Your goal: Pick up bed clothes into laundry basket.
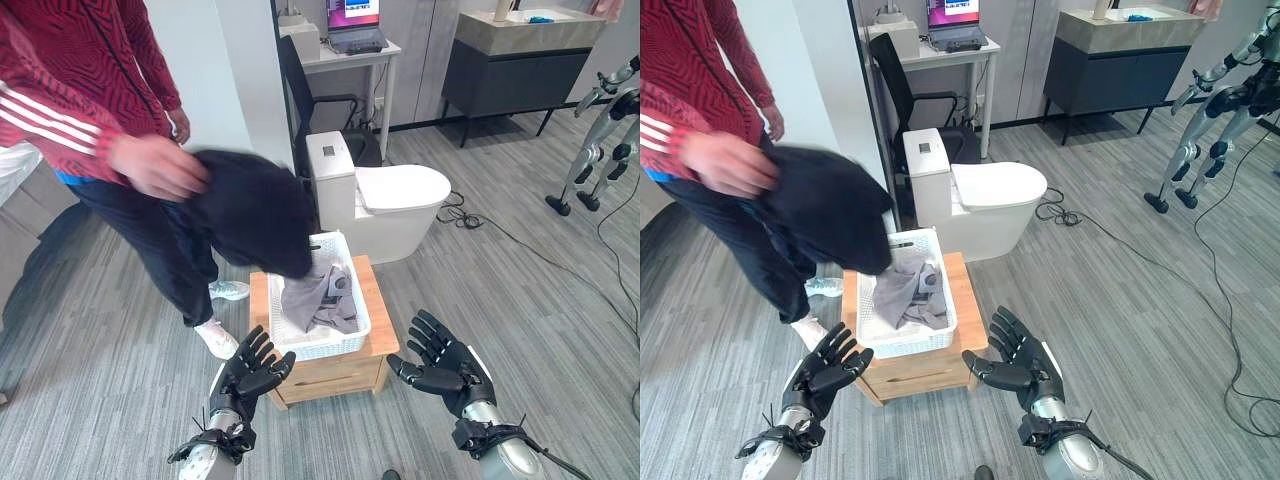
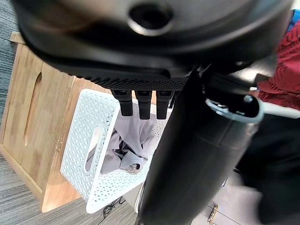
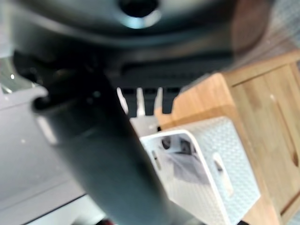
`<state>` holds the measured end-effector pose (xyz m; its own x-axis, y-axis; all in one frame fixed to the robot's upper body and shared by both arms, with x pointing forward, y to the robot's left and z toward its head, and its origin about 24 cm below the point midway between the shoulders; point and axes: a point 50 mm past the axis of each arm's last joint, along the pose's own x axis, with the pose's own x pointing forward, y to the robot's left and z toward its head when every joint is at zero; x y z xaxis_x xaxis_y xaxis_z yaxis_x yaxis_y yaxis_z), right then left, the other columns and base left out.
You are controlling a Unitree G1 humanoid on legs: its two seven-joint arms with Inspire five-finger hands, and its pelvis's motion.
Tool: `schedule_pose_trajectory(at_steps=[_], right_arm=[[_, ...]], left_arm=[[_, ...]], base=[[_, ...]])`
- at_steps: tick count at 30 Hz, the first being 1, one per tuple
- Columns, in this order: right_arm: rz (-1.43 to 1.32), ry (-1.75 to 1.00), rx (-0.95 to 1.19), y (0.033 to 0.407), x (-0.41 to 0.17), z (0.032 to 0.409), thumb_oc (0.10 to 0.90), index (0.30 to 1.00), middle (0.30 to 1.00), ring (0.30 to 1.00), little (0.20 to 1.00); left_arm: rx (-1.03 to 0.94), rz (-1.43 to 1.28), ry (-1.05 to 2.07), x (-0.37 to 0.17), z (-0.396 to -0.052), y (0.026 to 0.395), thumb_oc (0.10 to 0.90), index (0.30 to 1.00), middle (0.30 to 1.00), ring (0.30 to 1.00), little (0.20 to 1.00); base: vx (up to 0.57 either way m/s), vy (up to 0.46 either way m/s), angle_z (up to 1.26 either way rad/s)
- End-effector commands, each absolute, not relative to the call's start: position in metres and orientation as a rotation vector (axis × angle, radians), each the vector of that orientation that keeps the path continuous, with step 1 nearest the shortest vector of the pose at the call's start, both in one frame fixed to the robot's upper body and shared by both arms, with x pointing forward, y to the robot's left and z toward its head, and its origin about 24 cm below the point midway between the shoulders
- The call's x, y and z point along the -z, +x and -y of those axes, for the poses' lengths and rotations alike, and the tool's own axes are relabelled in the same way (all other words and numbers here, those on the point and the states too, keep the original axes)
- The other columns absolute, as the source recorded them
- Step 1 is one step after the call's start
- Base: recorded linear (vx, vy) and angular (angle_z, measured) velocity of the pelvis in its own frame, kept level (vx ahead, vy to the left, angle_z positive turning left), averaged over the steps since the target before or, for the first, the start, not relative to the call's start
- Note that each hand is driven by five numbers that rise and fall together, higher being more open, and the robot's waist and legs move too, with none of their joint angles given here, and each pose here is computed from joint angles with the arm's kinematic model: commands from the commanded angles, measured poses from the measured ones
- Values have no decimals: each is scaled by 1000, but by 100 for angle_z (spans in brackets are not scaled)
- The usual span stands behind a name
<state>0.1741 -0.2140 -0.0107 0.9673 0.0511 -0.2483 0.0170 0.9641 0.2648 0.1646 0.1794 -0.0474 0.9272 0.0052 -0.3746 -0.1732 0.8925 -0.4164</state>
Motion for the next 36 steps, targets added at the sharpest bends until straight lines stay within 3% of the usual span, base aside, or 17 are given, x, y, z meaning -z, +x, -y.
schedule_pose_trajectory(at_steps=[1,10,12,19,24,27,36], right_arm=[[54,237,-53,203,-43,215,800,900,900,900,900],[150,163,-98,216,-64,212,800,900,900,900,900],[247,199,-183,237,-87,199,800,900,900,900,900],[376,133,-372,260,-127,176,800,900,900,900,900],[316,303,-328,238,-105,180,800,900,900,900,900],[214,314,-193,210,-77,203,800,900,900,900,900],[206,327,-149,214,-71,202,800,900,900,900,900]], left_arm=[[-37,-82,-417,-1,-191,200,800,900,900,900,900],[-52,1,-364,-17,-202,208,800,900,900,900,900],[-96,58,-348,-28,-214,213,800,900,900,900,900],[-147,136,-301,-44,-231,216,800,900,900,900,900],[-118,139,-317,-46,-224,227,800,900,900,900,900],[-24,188,-282,-60,-204,247,800,900,900,900,900],[48,211,-223,-66,-196,254,800,900,900,900,900]], base=[[-24,-28,-4],[-57,-41,-1],[-415,-187,21],[-362,-166,81],[-323,-154,117],[-403,215,153],[-350,243,114]])
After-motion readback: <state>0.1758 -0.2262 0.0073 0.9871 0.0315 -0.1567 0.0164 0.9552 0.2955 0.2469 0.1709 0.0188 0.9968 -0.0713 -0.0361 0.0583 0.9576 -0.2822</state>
